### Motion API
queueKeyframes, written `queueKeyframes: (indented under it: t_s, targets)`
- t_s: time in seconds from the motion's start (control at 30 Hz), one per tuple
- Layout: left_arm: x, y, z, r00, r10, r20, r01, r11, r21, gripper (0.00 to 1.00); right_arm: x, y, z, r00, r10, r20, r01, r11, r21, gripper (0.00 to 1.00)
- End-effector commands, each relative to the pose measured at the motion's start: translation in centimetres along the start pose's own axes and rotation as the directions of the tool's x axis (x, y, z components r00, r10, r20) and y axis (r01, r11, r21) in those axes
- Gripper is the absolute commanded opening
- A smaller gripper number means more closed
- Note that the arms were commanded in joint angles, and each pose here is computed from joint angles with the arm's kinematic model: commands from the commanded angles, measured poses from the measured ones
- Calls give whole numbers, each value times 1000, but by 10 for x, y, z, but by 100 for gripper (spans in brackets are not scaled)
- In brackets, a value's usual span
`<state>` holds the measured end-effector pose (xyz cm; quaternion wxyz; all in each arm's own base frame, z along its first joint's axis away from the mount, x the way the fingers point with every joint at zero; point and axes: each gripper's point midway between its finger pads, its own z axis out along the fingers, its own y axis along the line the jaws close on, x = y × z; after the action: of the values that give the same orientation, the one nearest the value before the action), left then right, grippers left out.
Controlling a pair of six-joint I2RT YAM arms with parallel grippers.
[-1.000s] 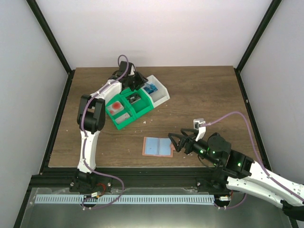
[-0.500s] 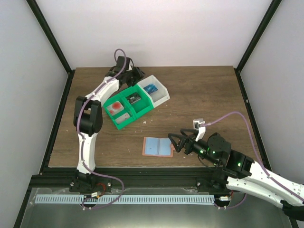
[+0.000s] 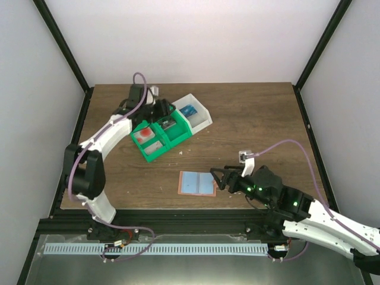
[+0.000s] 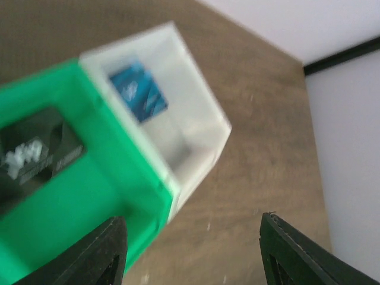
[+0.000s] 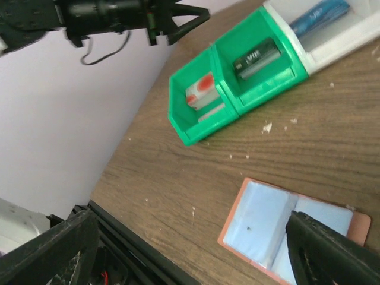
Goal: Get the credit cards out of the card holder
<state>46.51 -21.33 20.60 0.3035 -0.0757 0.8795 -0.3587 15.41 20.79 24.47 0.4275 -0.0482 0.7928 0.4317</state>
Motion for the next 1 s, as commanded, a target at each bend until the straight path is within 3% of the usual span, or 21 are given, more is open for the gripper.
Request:
queueKeyframes:
  t_s: [0.0,0.13,0.3,0.57,0.73,0.97]
  targets:
    - [37,-4,-29,996,81,-39,-77,994,83,64,16,-5,9,997,16,-80,-12,999,44,85]
    - [86,-3,-56,993,90,-81,-78,986,146,64,40,-7,27,985,37,-168,-29,998,47,72]
    - [150,11,-75,981,86,-172,-53,980,190,55,73,-17,50,956,88,-279,-63,993,96,52]
    - [233,30,-83,959,41,-280,24,974,225,46,103,-29,86,934,102,-342,-55,988,144,46]
    - [257,44,-85,955,-11,-296,83,969,232,39,123,-42,112,917,82,-389,-6,981,193,46]
    - [283,58,-78,932,-43,-360,133,964,230,37,142,-78,130,907,59,-416,85,944,320,39]
